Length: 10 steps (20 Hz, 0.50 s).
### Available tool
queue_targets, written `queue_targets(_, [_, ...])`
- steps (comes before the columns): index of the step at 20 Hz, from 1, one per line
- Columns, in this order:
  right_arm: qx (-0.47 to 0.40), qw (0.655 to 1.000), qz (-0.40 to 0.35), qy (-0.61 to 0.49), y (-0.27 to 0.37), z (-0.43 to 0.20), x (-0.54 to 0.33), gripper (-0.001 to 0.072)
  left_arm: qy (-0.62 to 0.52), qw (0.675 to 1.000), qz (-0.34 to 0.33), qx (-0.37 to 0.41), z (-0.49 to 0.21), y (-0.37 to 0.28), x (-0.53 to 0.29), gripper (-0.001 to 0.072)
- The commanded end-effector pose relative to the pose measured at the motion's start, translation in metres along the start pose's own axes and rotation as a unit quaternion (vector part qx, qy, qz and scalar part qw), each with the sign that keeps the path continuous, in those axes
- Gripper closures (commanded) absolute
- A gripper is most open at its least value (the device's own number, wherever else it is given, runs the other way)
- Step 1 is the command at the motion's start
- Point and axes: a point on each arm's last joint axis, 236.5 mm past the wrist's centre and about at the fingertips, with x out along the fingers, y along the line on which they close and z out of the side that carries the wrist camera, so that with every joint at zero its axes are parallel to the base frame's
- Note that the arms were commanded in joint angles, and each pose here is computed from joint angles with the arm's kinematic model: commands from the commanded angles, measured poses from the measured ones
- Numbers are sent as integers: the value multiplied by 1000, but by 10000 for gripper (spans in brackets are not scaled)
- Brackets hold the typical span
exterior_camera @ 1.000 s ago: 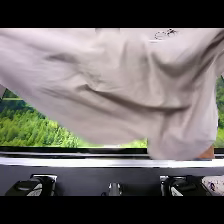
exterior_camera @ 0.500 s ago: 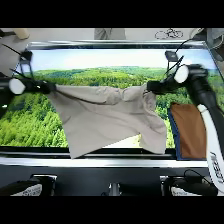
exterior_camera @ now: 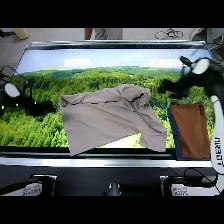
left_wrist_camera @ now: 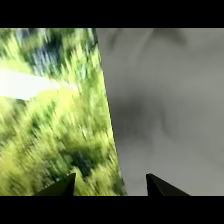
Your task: Fold the shirts.
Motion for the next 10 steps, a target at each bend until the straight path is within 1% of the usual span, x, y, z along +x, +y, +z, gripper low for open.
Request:
queue_targets(1, [21, 993, 2, 120, -49, -56, -8, 169, 115, 991, -61, -42, -106, -8, 30, 157])
queue_targets(3, [31, 989, 15, 143, -47, -71, 7, 169, 147, 985, -74, -51, -161, -13, 55, 154])
queue_targets(4, [27, 988, 19, 150, -44, -77, 15, 169, 152, 983, -83, -60, -178, -15, 63, 125])
queue_targets(5, [21, 987, 19, 157, -41, -82, 20, 169, 157, 980, -96, -73, -191, -20, 70, 32])
queue_targets(7, [4, 986, 19, 165, -34, -87, 28, 169, 162, 976, -118, -87, -203, -30, 78, 34])
queue_targets(10, [-19, 987, 17, 160, -23, -86, 34, 166, 141, 979, -120, -84, -198, -42, 89, 39])
